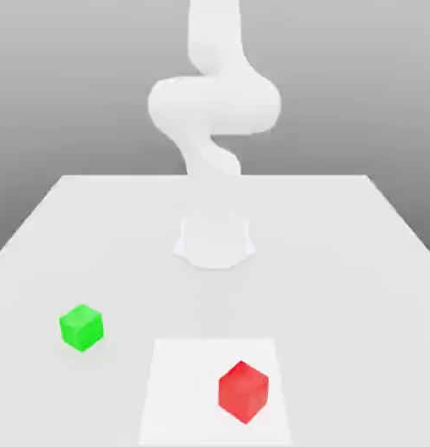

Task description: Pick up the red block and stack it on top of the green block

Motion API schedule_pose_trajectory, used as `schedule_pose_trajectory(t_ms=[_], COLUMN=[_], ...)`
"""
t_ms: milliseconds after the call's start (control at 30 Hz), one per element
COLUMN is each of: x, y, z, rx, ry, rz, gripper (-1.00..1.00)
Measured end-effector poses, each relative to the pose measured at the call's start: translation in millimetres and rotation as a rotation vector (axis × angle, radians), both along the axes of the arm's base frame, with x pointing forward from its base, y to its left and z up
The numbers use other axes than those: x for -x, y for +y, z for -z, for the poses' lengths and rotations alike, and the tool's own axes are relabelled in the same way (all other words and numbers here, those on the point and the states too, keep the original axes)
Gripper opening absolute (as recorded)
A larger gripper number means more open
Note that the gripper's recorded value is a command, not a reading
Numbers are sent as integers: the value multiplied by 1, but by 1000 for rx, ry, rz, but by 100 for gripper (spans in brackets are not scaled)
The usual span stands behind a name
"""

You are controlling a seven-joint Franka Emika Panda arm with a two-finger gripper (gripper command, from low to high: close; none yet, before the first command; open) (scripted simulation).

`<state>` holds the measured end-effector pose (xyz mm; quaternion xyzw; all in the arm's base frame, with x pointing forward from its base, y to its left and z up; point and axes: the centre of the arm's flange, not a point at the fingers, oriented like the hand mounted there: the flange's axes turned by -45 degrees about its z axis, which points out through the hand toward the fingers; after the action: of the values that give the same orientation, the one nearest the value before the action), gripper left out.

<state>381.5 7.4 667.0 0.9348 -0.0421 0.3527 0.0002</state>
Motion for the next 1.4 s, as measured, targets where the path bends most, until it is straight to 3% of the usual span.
schedule_pose_trajectory(t_ms=[167,367,733,933,967,1200,1400], x=[-56,-89,-62,-55,-55,-55,-53], y=[9,13,31,33,33,33,22], z=[99,224,438,513,520,519,460], rx=[-48,-110,-246,-263,-262,-263,-267], ry=[156,332,653,684,684,682,680], rz=[137,295,578,610,610,610,633], gripper=[0,0,0,0,-100,-100,-100])
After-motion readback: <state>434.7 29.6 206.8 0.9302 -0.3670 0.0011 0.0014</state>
